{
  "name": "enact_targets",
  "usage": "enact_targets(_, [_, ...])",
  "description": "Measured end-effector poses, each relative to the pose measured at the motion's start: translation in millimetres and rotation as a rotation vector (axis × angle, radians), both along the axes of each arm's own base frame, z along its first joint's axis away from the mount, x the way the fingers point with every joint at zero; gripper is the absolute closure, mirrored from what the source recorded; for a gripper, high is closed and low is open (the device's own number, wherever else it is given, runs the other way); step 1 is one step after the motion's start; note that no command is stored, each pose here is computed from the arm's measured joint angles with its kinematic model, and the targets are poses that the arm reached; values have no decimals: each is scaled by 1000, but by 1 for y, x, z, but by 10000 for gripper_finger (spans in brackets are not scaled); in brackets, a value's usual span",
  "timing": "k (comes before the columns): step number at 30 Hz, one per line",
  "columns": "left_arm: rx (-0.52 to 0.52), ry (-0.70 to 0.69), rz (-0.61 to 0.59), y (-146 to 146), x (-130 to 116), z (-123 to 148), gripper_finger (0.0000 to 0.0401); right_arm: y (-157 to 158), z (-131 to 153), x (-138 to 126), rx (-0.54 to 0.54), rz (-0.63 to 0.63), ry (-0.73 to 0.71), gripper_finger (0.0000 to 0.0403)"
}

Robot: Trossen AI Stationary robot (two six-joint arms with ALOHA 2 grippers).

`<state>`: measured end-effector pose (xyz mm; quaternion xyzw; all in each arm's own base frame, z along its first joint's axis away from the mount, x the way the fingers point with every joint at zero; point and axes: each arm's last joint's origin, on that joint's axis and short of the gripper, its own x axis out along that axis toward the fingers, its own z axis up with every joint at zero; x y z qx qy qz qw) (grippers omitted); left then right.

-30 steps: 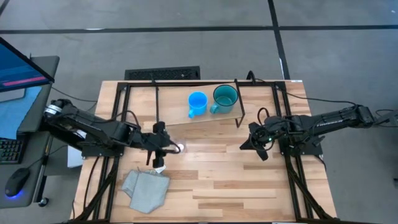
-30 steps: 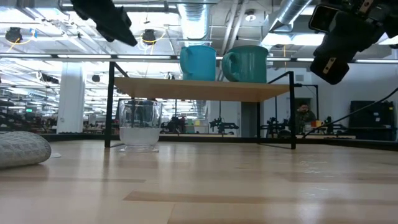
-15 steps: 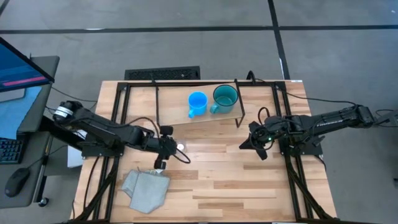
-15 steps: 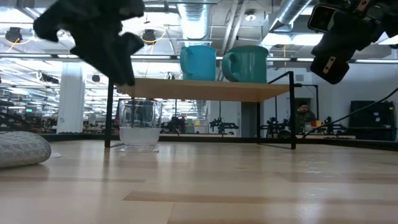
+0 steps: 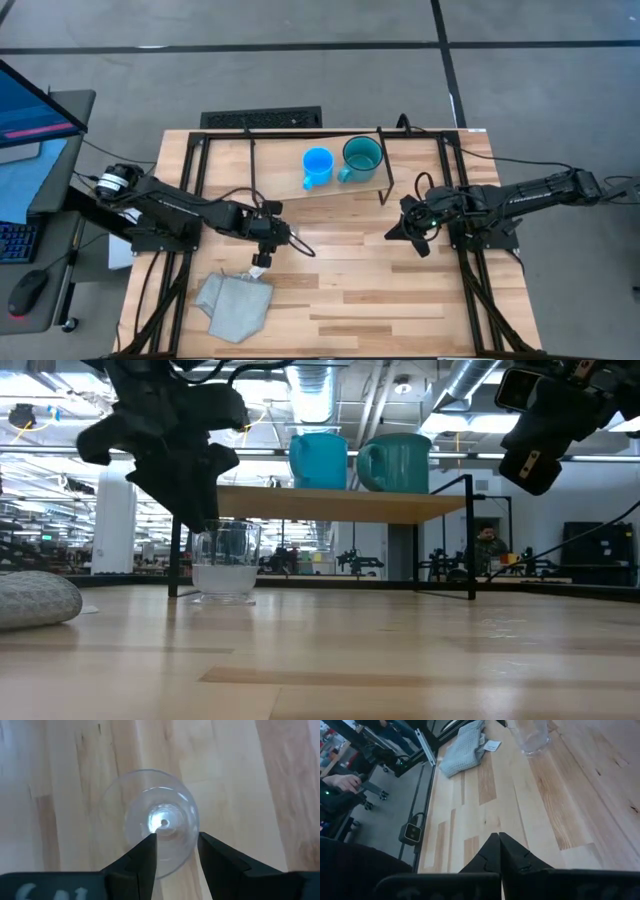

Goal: Stack small to large cups/mugs on shelf
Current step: Put the transparent mug on the shelf

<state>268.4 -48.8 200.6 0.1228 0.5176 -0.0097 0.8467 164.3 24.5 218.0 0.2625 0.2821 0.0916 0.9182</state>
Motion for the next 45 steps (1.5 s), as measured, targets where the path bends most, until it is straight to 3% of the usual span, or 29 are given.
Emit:
enact_targets(12, [-21,85,-7,1,7,-20,273,0,0,0,-2,1,3,391])
enact_targets(15, [-22,116,2,1,9,-28,301,0,0,0,-2,1,1,391])
enact_targets(20, [-71,115,-14,-1,11,-29,384,0,0,0,-2,1,0,391])
enact_targets(30, [-270,39,155,6,10,-12,399,0,0,0,-2,1,0,391])
enact_targets(37, [-408,-105,166,3,-1,23,400,0,0,0,-2,1,0,391])
enact_targets(42, [-493,-332,156,6,-23,71,401,0,0,0,-4,-4,-1,391])
enact_targets(45, [-545,-502,209,11,-43,101,401,-1,0,0,-13,-21,-6,391])
